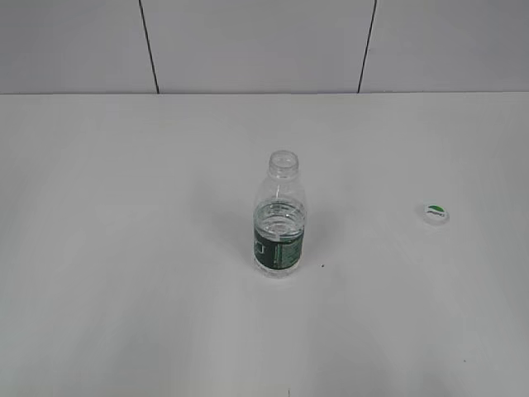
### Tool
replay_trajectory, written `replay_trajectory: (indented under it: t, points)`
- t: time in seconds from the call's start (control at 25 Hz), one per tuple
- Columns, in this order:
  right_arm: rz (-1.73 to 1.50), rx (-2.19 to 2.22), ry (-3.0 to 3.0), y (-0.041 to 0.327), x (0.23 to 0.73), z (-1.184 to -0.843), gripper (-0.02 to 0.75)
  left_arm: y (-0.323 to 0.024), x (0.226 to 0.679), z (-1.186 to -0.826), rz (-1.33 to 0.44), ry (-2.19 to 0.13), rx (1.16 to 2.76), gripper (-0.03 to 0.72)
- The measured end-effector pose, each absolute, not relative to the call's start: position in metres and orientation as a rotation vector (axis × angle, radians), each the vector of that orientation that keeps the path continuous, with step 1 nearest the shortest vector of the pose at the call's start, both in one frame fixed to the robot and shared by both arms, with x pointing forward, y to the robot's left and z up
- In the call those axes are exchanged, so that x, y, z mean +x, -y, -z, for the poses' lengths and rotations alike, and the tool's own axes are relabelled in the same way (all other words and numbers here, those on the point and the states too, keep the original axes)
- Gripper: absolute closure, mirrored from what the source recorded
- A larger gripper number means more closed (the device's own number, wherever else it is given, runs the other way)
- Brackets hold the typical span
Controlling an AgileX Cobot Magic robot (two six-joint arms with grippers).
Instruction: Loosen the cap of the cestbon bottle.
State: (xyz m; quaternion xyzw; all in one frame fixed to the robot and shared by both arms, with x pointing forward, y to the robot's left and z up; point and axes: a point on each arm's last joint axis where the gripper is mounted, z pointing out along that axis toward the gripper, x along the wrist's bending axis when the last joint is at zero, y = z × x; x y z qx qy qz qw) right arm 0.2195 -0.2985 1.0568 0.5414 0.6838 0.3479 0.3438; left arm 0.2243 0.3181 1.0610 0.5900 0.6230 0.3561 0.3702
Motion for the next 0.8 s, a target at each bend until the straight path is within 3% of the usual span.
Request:
replay_trajectory:
  t: [0.8]
  points:
    - [-0.942, 1.367, -1.727, 0.2977, 0.2292, -1.0541, 0.295, -0.3102, 0.2313, -1.0573, -0.875, -1.510, 1.526, 0.442]
